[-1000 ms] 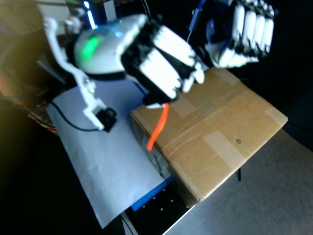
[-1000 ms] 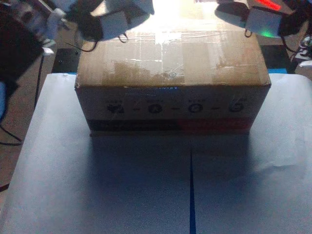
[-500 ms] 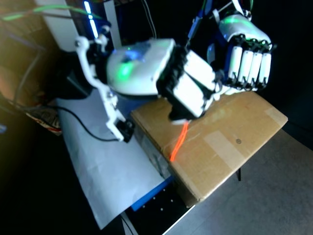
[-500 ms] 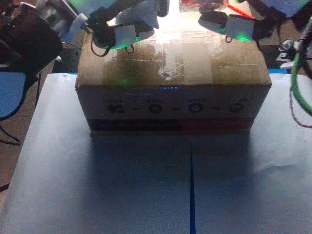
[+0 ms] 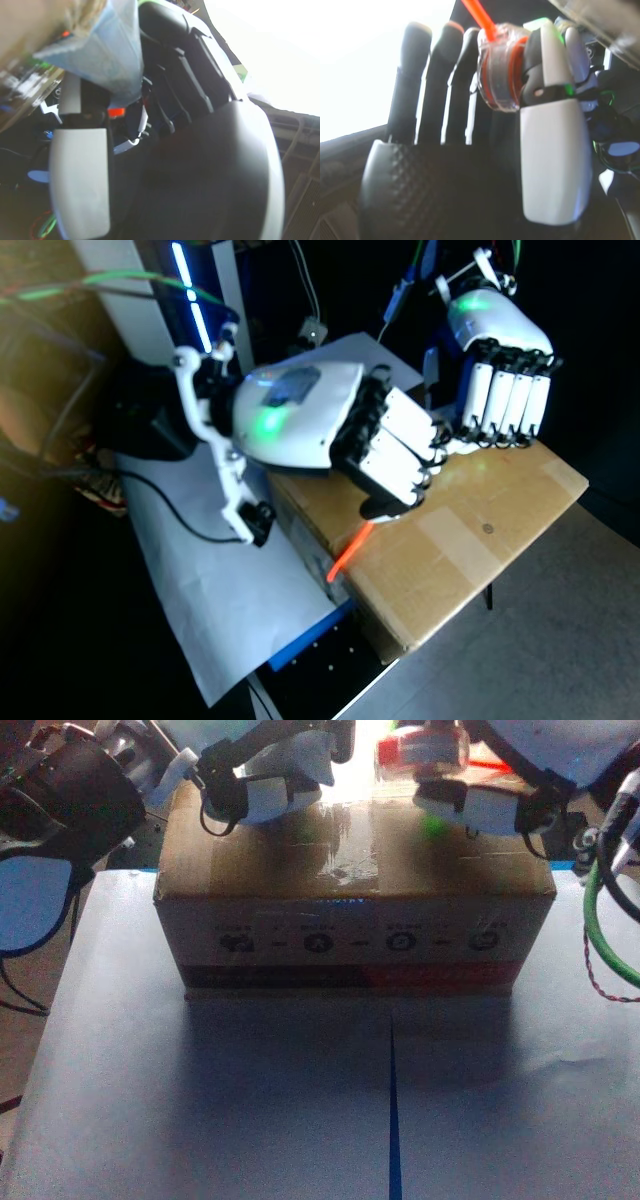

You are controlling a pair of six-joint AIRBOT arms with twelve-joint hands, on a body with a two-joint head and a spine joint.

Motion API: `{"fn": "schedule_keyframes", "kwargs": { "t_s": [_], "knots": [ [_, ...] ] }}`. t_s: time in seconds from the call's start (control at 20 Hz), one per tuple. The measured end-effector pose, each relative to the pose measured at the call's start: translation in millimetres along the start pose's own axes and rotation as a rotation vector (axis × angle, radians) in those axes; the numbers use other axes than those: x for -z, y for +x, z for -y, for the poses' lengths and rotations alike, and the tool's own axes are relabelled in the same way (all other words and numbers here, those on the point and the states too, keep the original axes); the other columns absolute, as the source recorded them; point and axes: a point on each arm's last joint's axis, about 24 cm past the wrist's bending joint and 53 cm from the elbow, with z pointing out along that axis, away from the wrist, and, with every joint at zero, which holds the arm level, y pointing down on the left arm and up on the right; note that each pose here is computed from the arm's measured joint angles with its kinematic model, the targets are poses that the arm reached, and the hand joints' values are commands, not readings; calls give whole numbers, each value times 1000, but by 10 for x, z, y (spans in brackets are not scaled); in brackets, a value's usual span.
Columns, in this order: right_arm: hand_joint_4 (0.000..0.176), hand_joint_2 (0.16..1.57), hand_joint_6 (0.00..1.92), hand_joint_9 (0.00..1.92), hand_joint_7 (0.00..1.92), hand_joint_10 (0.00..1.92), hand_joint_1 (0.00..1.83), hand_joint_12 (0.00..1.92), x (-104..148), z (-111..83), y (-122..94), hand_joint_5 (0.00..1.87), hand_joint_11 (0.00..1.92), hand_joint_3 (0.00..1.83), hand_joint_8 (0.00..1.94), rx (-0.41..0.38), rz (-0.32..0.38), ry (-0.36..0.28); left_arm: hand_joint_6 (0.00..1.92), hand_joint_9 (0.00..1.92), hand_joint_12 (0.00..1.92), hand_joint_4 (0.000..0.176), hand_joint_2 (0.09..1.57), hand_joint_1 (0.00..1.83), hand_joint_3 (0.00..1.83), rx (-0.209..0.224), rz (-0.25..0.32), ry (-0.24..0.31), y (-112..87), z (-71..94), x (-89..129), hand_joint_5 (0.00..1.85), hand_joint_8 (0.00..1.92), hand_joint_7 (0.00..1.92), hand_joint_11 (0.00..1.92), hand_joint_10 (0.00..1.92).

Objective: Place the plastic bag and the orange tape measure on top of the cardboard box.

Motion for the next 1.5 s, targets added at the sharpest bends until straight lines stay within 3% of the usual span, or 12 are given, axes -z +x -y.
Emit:
{"fn": "schedule_keyframes", "kwargs": {
  "t_s": [0.1,0.15,0.3,0.4,0.5,0.65,0.9,0.95,1.05,1.25,1.35,1.5],
  "knots": [
    [0,1129,1039,858,874,1482,1167,1742,1,-1,5,918,799,0,1296,0,3,-1,1349,395,1921,0,1238,1021,0,-1,-3,-2,4,-11,0,739,1027,535,201,1395],
    [0,1009,922,700,713,1503,1060,1777,6,0,4,683,647,0,1308,1,4,-2,633,364,1879,0,1106,1017,0,-2,-3,-3,4,-12,0,619,896,530,145,1318],
    [0,935,716,532,568,1384,990,1707,7,1,7,588,452,0,1090,3,3,-2,87,400,1715,0,1062,995,0,-4,-8,-7,4,-32,12,764,543,619,109,1004],
    [0,935,642,515,549,1353,941,1693,10,12,15,582,429,0,1027,0,1,2,20,422,1633,0,1050,1006,0,-5,-8,-8,-9,-37,31,797,266,687,97,816],
    [0,922,647,491,524,1391,944,1746,10,7,9,568,419,0,989,1,3,0,7,405,1669,0,1040,1017,0,-6,-6,-9,-22,-42,39,798,228,712,168,963],
    [0,915,635,472,515,1422,945,1786,11,-3,9,558,401,0,1026,-1,5,-2,0,341,1552,0,1036,1023,0,-4,-6,-6,-26,-23,57,763,70,656,2,661],
    [0,873,403,375,341,1624,844,1892,31,-20,-8,512,392,0,1232,0,3,-4,1,78,1251,0,1000,1017,0,-3,13,5,-93,28,117,499,0,337,0,435],
    [0,862,244,196,254,1408,811,1806,43,-12,-34,477,256,0,897,4,4,-2,0,13,1251,0,972,967,0,-3,24,8,-129,32,133,380,0,227,0,405],
    [0,835,150,78,193,1187,766,1704,59,-15,-48,381,15,0,774,4,1,-1,0,0,1258,0,939,905,0,-6,40,7,-181,20,149,270,0,153,0,368],
    [0,839,38,154,316,712,818,1394,104,-67,-114,378,0,1,287,10,8,-12,1,4,1104,60,922,860,0,-2,62,19,-263,77,219,194,3,56,0,120],
    [0,840,23,166,326,714,796,1416,114,-64,-147,362,0,0,273,13,15,-13,3,29,814,48,923,852,0,-5,93,26,-359,97,261,202,8,82,0,98],
    [0,841,1,80,265,728,774,1405,130,-84,-174,327,0,1,273,12,19,-16,2,37,810,50,929,852,2,-3,118,36,-437,140,312,201,11,97,0,97]
  ]
}}
